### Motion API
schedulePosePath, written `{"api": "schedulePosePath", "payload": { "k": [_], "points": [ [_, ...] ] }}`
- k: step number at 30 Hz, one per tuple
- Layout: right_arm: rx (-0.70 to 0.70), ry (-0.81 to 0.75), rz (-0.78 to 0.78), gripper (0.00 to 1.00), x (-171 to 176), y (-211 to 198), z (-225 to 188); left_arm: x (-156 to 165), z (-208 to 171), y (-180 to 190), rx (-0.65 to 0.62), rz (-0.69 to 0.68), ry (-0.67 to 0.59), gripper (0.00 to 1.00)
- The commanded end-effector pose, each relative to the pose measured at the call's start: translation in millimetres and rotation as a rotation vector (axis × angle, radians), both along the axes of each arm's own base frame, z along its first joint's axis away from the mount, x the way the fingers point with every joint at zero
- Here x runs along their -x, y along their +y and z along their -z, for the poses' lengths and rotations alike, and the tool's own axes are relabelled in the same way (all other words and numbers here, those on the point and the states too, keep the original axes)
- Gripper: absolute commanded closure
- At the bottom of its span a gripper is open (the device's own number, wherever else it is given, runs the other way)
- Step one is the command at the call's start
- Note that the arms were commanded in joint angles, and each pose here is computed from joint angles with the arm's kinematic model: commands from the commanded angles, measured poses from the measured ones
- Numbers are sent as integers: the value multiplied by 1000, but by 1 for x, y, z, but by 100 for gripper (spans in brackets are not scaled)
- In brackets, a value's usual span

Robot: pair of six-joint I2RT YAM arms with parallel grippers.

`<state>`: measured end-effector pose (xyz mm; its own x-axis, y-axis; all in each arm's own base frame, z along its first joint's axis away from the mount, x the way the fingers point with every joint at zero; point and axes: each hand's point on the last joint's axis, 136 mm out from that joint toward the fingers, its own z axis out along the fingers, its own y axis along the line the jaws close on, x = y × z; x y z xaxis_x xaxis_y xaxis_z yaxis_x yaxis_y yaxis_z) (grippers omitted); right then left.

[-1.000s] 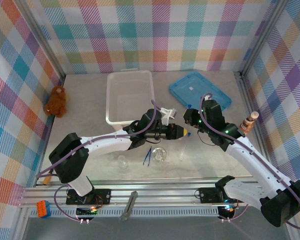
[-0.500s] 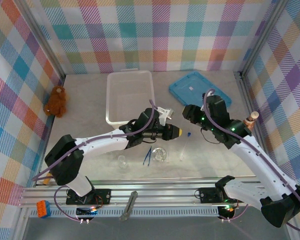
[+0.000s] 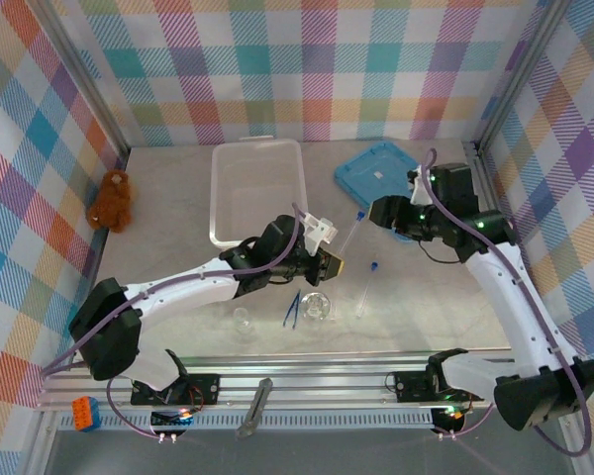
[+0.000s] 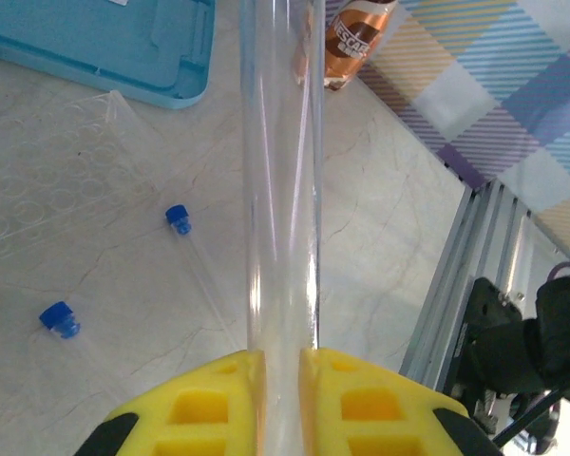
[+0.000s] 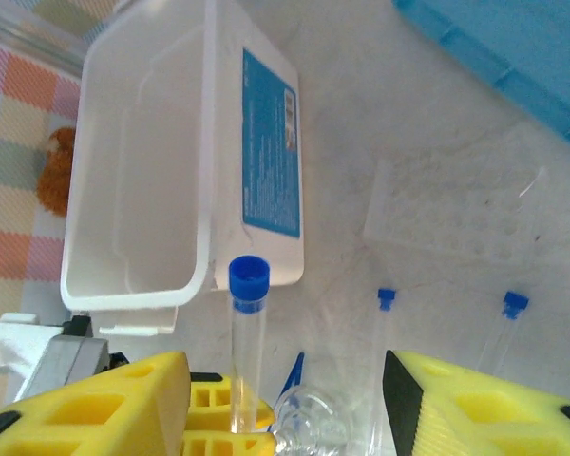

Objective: Organize the chemistry lab equipment

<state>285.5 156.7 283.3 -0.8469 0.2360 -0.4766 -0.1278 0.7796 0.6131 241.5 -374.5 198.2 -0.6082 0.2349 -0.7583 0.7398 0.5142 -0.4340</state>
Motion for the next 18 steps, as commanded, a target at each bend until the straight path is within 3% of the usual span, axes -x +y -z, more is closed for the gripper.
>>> {"api": "schedulePosePath", "payload": {
  "k": [1,18],
  "points": [
    [-84,26,-151,43,15,21,-4,3,-5,10,-34,37,-89,95],
    [-138,91,-253,45,7,40,19,13,-9,12,0,78,-115,95]
  ]
}}
